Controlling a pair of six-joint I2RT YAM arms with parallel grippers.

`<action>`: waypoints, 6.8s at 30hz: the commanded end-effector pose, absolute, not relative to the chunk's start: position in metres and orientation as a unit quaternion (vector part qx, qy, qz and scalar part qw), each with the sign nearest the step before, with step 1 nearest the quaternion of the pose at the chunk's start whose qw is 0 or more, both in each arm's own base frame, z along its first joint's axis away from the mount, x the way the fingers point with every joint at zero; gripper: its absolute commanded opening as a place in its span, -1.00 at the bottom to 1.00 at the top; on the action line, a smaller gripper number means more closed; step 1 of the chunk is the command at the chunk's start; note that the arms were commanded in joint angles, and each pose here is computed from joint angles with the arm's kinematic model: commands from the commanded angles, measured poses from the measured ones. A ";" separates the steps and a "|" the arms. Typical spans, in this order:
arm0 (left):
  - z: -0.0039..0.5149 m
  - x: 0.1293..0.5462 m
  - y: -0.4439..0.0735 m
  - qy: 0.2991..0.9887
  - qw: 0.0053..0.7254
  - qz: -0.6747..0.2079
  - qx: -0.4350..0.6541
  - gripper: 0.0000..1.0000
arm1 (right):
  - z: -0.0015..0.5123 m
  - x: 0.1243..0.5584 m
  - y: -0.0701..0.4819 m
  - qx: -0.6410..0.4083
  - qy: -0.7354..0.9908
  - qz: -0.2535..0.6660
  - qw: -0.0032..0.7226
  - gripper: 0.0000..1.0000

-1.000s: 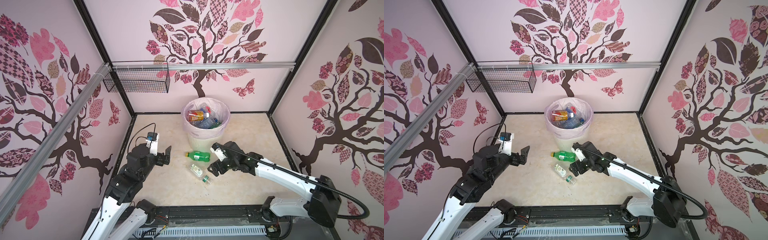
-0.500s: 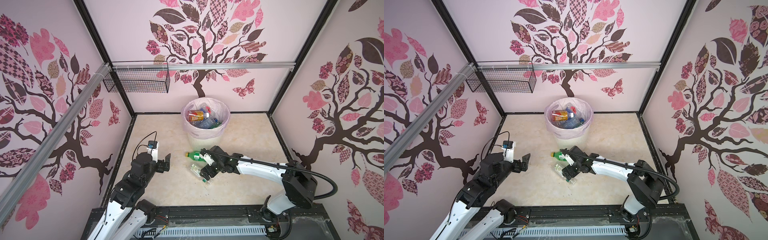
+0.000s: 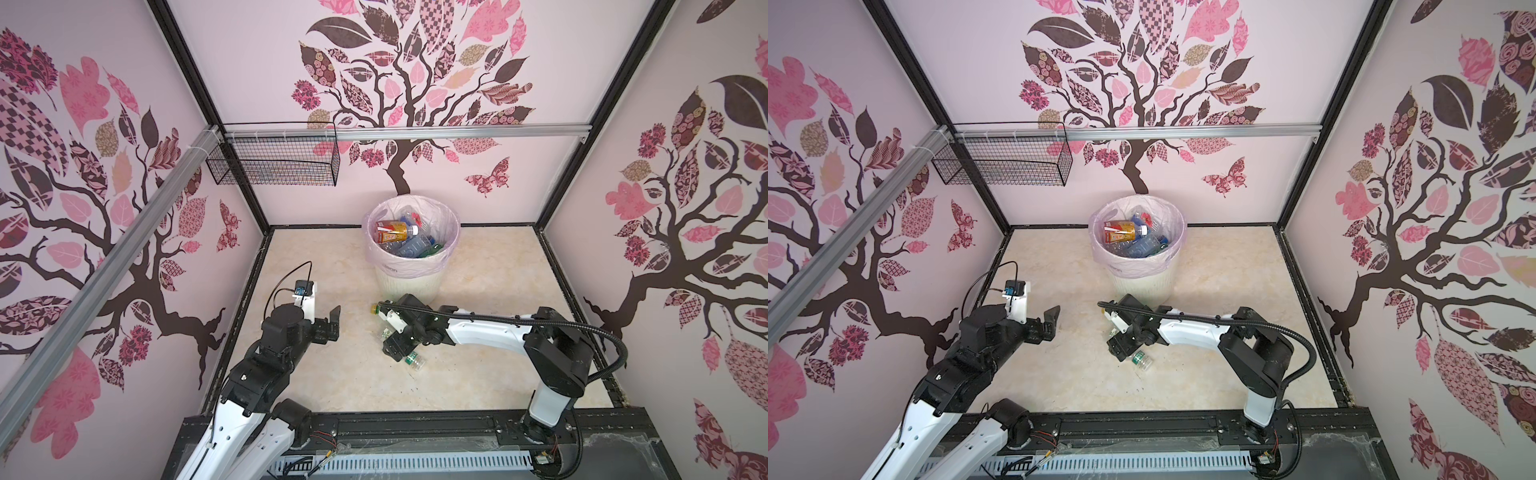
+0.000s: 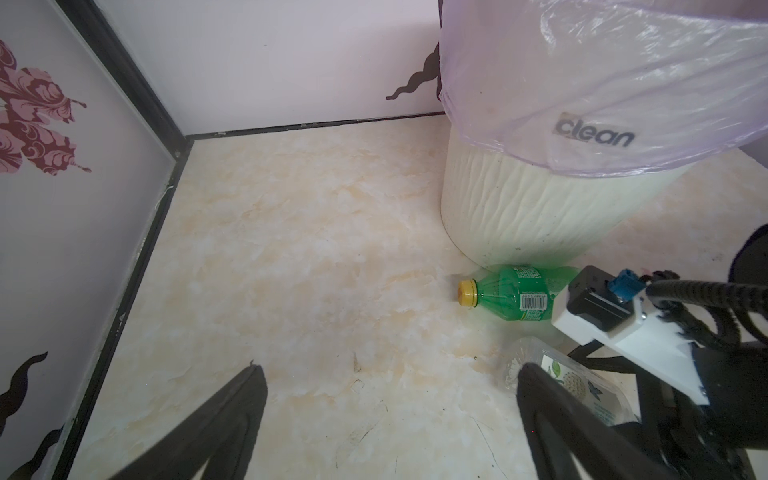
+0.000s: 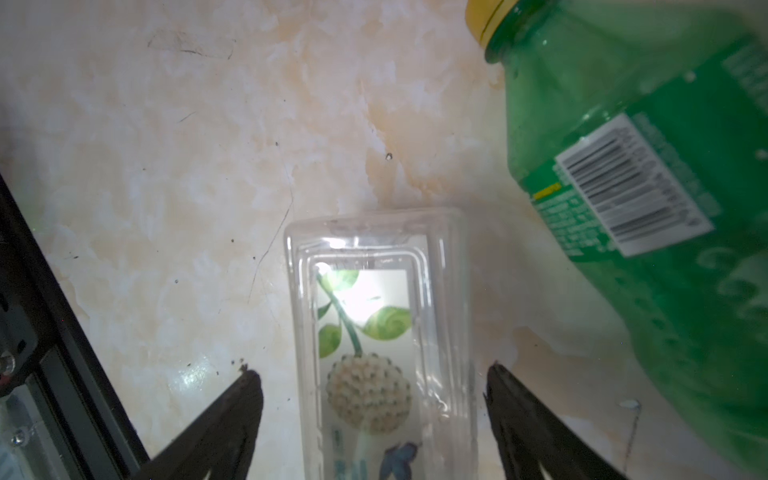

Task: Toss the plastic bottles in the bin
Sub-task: 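Draw the left gripper back while the right gripper lowers onto the clear fruit-picture box, then lift the clear box with the right gripper and drop it into the bin, then lower the left gripper onto the green Sprite bottle while the right gripper draws back, then close the left gripper on the Sprite bottle and lift it over the bin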

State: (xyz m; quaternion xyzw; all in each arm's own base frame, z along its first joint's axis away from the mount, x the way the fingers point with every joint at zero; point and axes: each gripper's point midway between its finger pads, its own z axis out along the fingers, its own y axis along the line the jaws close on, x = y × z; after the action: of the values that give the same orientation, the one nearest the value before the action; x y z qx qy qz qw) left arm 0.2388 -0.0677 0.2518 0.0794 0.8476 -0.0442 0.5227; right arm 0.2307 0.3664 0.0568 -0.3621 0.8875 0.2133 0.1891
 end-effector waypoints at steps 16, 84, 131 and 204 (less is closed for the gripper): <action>0.242 0.261 -0.048 0.855 0.511 -0.086 0.021 0.95 | 0.058 0.235 0.360 -0.340 0.899 0.196 0.194 0.14; 0.233 0.263 -0.140 0.837 0.438 -0.171 0.279 0.77 | 0.384 0.334 0.134 -0.046 0.790 0.153 0.592 0.90; 0.077 0.320 -0.272 0.756 0.309 -0.159 0.554 0.66 | 0.159 0.263 0.087 0.092 0.893 0.152 0.413 0.92; 0.283 0.227 -0.182 0.761 0.574 -0.157 0.258 -0.04 | 0.148 0.274 0.104 0.058 0.906 0.165 0.386 0.92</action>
State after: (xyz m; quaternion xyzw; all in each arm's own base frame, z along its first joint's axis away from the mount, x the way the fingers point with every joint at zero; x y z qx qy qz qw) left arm 0.2264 -0.2033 0.2933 0.3026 0.7376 -0.1738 0.5780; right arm 0.2676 0.0984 0.1352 0.0700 0.9118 0.1528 0.3747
